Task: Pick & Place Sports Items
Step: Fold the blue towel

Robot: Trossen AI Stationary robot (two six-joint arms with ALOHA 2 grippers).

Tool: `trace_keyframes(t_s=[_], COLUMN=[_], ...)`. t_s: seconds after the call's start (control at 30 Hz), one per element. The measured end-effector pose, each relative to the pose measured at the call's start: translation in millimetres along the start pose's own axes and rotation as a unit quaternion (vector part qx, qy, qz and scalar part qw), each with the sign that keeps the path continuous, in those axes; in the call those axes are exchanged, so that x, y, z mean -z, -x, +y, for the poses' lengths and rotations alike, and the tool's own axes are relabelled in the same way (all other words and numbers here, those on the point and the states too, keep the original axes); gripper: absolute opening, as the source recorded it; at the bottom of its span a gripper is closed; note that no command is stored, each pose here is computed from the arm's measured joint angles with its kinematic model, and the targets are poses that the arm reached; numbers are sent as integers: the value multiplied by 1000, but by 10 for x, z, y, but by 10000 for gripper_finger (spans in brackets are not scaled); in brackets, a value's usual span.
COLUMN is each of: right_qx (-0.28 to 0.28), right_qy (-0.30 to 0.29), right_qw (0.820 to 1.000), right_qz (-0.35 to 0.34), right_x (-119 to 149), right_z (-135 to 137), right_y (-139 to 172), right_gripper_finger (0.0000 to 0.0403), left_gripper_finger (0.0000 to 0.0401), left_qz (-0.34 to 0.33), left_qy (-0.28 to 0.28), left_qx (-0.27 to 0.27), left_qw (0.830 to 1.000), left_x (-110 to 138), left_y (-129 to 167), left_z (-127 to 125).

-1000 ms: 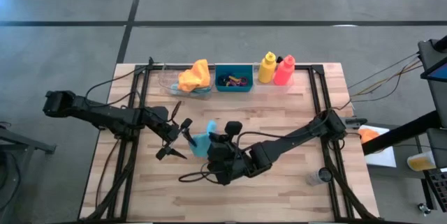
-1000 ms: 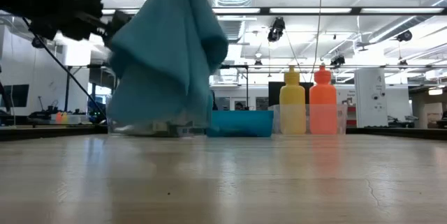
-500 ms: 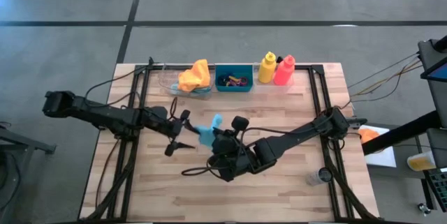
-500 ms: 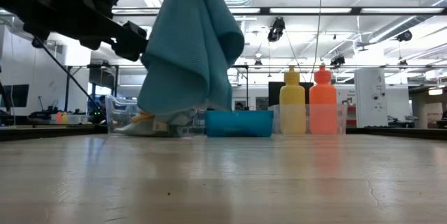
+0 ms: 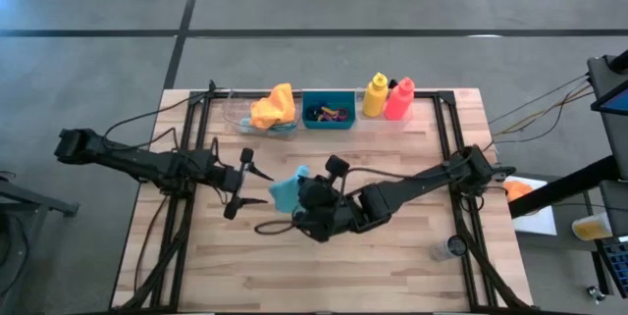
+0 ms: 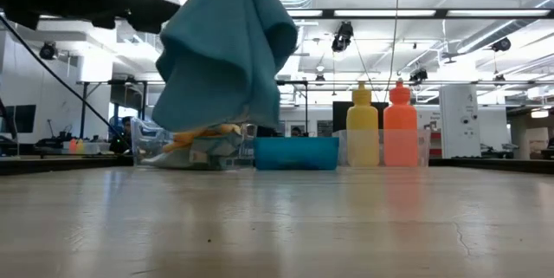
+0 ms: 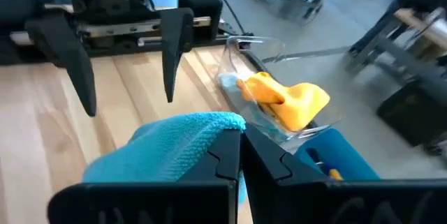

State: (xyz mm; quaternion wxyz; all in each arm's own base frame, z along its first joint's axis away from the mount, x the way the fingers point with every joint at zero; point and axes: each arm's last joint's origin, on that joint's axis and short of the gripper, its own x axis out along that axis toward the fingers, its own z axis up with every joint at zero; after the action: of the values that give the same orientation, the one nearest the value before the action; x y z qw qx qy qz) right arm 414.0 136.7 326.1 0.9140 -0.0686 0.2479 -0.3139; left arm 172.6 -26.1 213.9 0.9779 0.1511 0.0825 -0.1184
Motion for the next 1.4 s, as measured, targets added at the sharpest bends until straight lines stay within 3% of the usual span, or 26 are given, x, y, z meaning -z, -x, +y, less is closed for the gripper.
trace_keyframes(t_s=[0.37,0.53,0.7,0.9,1.13,1.4], right_qx=[-50,-59,-75,-94,-97,-104], right_qy=[-61,-76,-92,-113,-123,-130], right_qw=[996,994,992,989,988,986], right_qz=[32,41,40,28,18,10], right_x=[-159,-190,-237,-332,-372,-394], right_z=[-340,-450,-529,-648,-678,-671], right_y=[-299,-436,-502,-481,-462,-459], right_gripper_finger=[8,8,8,8,8,8], left_gripper_finger=[285,285,285,285,285,285], left_qz=[52,72,89,130,131,128], left_qy=[-92,-133,-141,-152,-151,-141], left_qx=[-113,-139,-145,-191,-200,-248], left_qw=[988,979,975,961,959,950], left_x=[29,21,48,99,96,61], left_y=[-7,16,24,41,43,52], left_z=[-263,-350,-372,-351,-345,-313])
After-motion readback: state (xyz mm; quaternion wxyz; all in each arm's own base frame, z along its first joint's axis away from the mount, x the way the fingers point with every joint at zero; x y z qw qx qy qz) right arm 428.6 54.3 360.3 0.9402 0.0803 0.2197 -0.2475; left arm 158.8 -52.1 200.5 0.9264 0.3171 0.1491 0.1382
